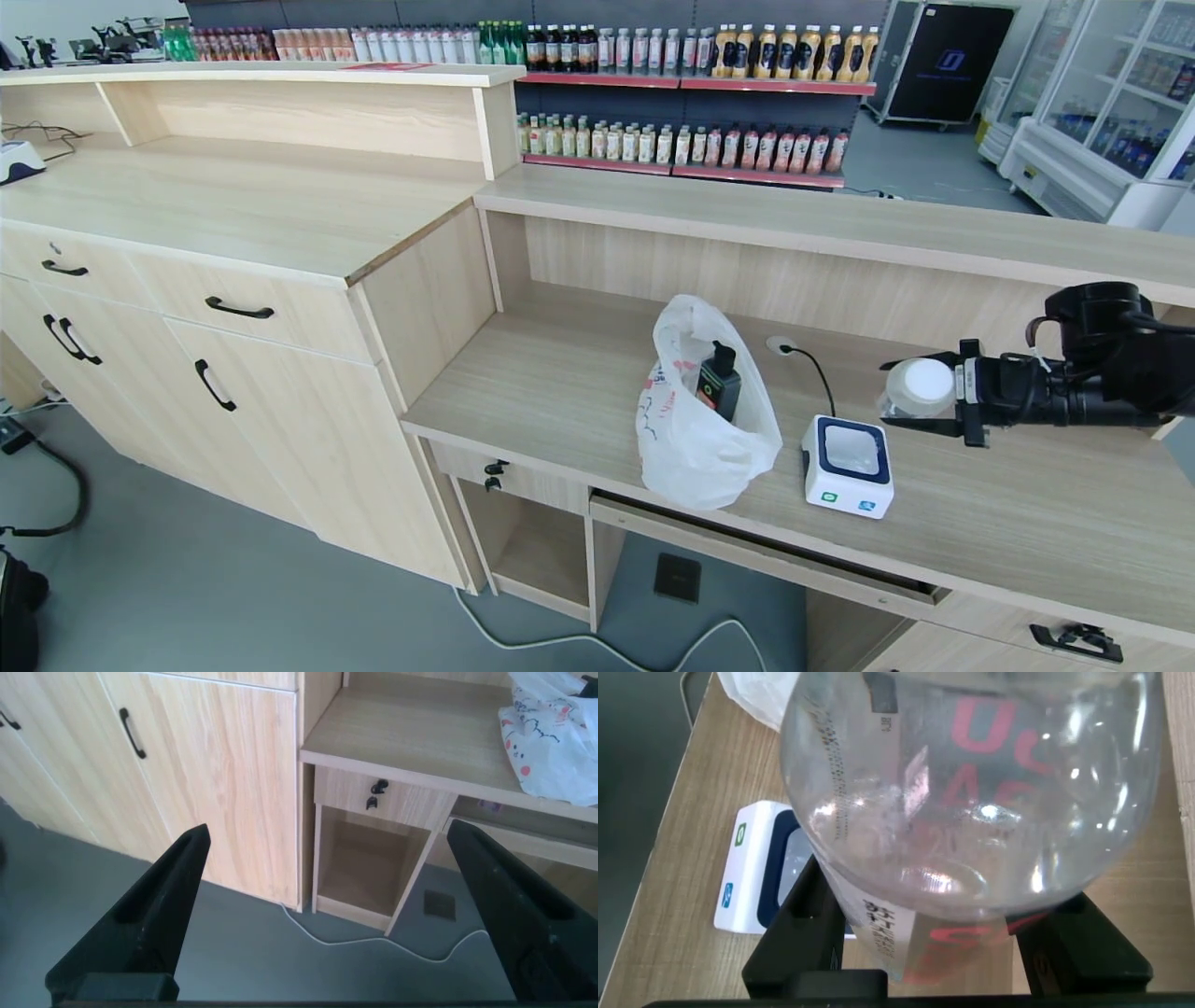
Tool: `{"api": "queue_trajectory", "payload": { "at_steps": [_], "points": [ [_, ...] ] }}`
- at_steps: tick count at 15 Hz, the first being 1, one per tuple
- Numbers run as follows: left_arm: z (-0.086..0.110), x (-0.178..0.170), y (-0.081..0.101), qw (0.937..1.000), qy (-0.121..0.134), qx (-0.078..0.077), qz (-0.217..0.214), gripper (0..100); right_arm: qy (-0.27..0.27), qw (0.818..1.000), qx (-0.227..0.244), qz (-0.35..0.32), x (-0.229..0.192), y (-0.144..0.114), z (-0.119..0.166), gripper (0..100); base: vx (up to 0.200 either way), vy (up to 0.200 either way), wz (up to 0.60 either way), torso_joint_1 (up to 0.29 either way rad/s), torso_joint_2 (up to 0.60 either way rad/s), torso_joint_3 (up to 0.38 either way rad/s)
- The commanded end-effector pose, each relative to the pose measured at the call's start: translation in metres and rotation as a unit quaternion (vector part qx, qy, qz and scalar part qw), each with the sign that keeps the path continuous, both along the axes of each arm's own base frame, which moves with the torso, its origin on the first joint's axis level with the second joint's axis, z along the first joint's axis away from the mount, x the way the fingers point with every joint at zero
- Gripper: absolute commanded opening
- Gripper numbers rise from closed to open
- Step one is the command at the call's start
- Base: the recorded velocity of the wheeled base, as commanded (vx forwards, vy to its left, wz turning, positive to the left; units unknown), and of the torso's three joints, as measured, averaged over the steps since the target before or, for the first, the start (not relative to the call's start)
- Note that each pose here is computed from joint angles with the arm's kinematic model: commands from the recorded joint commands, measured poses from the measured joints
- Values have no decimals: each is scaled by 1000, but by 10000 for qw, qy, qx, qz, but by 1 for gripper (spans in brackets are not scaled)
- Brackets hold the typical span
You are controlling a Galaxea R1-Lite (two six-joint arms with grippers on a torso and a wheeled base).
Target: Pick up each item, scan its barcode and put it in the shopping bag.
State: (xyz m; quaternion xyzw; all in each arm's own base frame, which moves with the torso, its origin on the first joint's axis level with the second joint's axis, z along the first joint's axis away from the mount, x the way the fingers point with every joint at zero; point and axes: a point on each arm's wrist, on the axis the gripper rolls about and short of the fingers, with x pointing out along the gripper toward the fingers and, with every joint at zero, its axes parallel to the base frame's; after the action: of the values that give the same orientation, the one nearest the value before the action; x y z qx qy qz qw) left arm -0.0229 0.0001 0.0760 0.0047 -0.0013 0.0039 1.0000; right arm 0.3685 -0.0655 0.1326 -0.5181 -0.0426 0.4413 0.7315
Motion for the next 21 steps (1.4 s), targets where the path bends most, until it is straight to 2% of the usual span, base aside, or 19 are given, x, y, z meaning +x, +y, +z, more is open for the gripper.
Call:
{"api": "queue_trajectory", "payload": {
  "at_steps": [1, 17, 21],
  "points": [
    [0, 0, 0, 10000, 13, -1, 7, 100, 4, 10000, 1, -3, 0, 0, 0, 0, 0, 0, 0, 0, 0, 0],
    [0, 0, 0, 10000, -3, -1, -1, 100, -142, 9996, -198, 119, -2, -5, -8, 0, 0, 0, 0, 0, 0, 0],
    [0, 0, 0, 10000, 5, -1, -1, 100, -21, 9998, -171, 78, -7, -7, -14, 0, 0, 0, 0, 0, 0, 0]
  ]
}}
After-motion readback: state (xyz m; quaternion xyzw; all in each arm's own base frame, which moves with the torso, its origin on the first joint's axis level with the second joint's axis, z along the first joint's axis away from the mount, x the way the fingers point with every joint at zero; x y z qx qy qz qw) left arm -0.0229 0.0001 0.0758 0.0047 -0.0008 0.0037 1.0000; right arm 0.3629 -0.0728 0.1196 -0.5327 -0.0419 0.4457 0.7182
